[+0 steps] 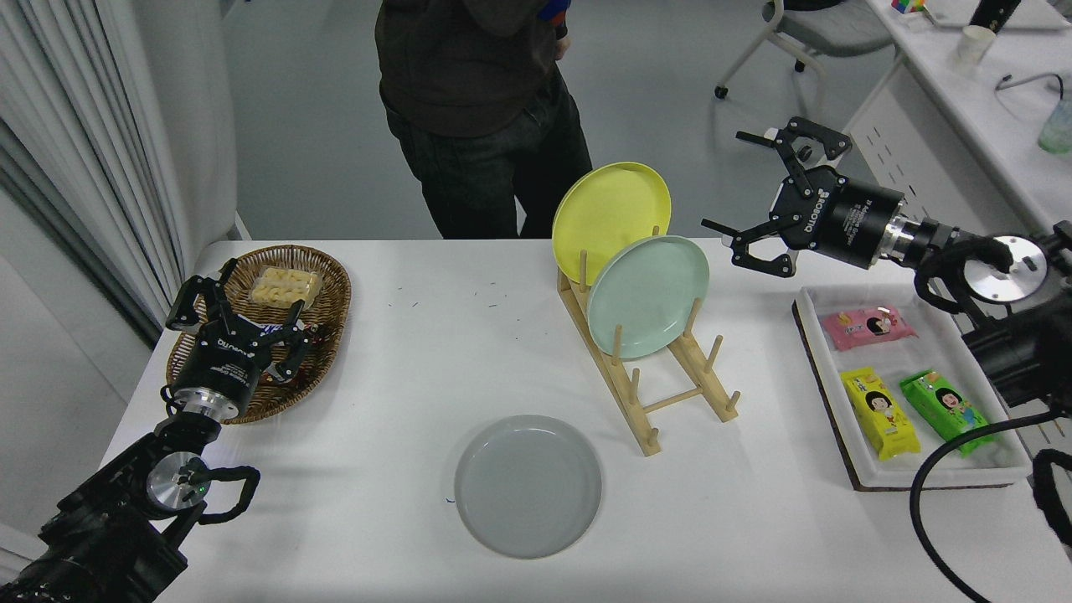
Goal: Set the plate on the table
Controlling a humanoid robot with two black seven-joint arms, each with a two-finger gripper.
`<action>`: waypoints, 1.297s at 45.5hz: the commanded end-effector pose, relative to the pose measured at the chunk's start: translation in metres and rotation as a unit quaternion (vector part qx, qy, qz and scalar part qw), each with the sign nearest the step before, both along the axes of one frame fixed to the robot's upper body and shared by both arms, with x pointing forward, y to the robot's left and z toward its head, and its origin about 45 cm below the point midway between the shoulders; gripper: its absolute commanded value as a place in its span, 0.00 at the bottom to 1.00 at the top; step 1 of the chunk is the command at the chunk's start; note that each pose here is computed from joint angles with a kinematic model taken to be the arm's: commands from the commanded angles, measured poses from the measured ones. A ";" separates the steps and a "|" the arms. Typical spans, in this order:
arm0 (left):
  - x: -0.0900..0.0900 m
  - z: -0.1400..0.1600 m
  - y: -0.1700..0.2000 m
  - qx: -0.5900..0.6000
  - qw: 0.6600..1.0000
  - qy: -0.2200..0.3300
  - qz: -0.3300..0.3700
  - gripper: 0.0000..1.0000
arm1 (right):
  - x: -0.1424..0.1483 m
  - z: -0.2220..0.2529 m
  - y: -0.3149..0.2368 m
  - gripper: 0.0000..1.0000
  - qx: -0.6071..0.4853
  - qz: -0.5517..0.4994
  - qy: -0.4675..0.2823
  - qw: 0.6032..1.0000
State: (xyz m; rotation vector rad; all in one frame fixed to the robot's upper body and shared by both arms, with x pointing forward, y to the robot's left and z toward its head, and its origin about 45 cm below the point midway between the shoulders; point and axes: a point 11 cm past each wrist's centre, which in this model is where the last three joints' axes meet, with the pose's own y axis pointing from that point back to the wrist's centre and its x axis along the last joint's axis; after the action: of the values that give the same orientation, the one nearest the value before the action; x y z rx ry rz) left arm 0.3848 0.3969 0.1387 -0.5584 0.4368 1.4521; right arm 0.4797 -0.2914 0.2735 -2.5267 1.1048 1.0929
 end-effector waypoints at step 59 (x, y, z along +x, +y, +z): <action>0.000 0.000 0.000 0.000 1.000 0.000 0.000 0.98 | -0.094 -0.114 -0.034 0.99 0.117 -0.095 0.109 0.983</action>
State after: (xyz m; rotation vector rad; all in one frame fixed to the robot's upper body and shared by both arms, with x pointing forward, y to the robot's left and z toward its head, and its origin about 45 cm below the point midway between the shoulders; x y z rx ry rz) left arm 0.3848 0.3969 0.1386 -0.5582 0.4369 1.4520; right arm 0.3990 -0.3304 0.1571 -2.0737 1.1741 1.3887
